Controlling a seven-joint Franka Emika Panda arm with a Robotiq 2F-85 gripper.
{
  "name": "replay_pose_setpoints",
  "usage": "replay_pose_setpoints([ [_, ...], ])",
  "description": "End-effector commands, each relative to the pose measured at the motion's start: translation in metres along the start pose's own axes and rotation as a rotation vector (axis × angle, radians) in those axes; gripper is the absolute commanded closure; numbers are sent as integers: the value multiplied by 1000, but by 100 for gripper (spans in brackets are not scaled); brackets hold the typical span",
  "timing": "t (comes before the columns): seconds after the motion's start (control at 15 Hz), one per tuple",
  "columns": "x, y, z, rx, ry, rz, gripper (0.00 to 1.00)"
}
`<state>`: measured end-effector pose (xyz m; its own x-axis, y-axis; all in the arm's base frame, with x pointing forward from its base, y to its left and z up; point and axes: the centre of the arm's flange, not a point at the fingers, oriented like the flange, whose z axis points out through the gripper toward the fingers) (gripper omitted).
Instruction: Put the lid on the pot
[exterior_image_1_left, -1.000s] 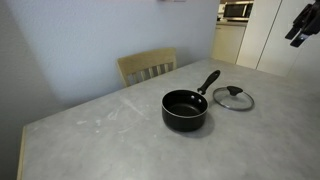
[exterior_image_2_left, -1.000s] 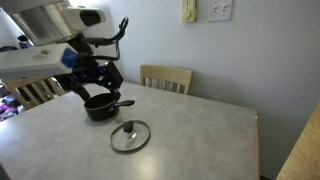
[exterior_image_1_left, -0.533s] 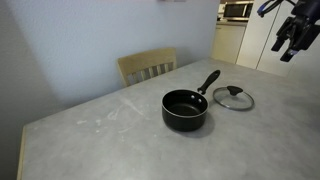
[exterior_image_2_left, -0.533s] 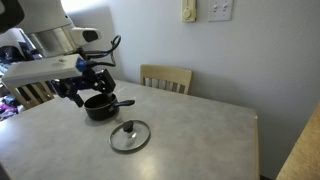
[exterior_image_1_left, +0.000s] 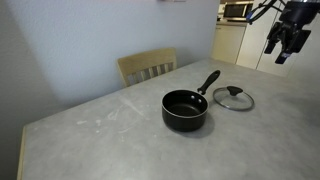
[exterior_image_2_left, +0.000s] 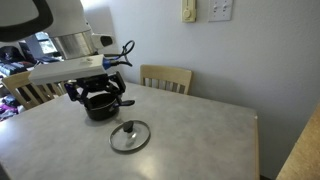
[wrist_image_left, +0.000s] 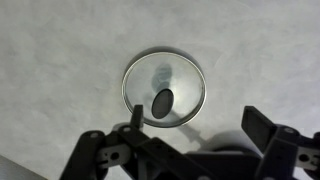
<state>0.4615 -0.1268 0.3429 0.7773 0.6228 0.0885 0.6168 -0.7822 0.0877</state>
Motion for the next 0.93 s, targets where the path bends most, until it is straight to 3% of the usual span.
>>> replay_pose_setpoints([
  [0.0, 0, 0, 0, 0, -1, 0, 0],
  [0.87, 26, 26, 61, 58, -33, -32, 0],
])
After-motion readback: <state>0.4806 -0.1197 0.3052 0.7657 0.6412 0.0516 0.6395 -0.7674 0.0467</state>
